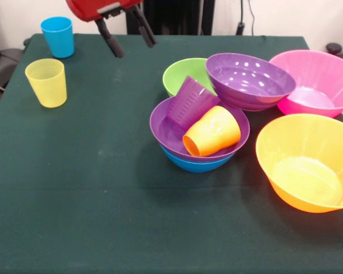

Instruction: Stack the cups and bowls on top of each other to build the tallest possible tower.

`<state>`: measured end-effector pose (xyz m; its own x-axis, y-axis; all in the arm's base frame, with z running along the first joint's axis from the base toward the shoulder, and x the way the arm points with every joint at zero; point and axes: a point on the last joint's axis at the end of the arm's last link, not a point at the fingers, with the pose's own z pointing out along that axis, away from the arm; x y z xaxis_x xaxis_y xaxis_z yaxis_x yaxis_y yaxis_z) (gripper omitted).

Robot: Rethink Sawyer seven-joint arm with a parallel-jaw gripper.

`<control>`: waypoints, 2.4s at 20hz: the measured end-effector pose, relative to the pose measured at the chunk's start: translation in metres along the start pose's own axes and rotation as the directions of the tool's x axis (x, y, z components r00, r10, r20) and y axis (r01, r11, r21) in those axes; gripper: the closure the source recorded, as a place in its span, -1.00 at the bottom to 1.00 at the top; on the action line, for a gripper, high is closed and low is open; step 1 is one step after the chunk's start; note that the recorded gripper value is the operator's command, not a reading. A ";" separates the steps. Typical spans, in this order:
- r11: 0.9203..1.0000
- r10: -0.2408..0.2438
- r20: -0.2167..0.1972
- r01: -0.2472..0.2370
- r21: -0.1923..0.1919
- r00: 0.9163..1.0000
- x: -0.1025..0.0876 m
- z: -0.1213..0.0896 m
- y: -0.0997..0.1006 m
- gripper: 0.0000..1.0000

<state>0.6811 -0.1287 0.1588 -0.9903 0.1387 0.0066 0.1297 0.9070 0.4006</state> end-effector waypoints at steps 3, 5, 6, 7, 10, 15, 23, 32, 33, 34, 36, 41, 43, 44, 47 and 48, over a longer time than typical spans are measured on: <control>0.999 -0.029 -0.001 0.029 0.045 1.000 -0.001 -0.005 0.007 -1.00; 0.996 -0.052 -0.002 0.052 0.077 0.999 -0.003 -0.008 0.014 -1.00; 0.994 -0.063 -0.002 0.063 0.091 0.998 -0.004 -0.010 0.018 -1.00; 0.993 -0.069 -0.001 0.069 0.100 0.998 -0.004 -0.011 0.021 -1.00; 0.985 -0.100 0.005 0.098 0.144 0.995 -0.008 -0.014 0.031 -1.00; 0.970 -0.130 -0.002 0.128 0.206 0.991 -0.006 -0.012 0.034 -1.00; 0.956 -0.114 -0.026 0.117 0.268 0.993 0.018 0.003 0.011 -1.00; 0.956 -0.100 0.012 0.092 0.277 0.995 0.052 0.029 -0.013 -1.00; 0.957 -0.093 0.012 0.086 0.275 0.996 0.052 0.029 -0.017 -1.00; 0.958 -0.086 0.011 0.080 0.274 0.996 0.053 0.030 -0.020 -1.00; 0.961 -0.072 0.015 0.065 0.268 0.997 0.050 0.031 -0.028 -1.00; 0.970 0.010 0.029 -0.017 0.242 1.000 0.033 0.031 -0.073 -1.00; 0.971 0.030 0.030 -0.036 0.237 0.999 0.029 0.030 -0.083 -1.00; 0.971 0.053 0.032 -0.059 0.231 0.998 0.025 0.029 -0.095 -1.00; 0.970 0.102 0.034 -0.107 0.220 0.994 0.019 0.027 -0.124 -1.00; 0.969 0.110 0.033 -0.114 0.219 0.993 0.019 0.027 -0.128 -1.00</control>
<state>0.6472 -0.2317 0.0833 -0.9680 0.2503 0.0204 0.2496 0.9501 0.1870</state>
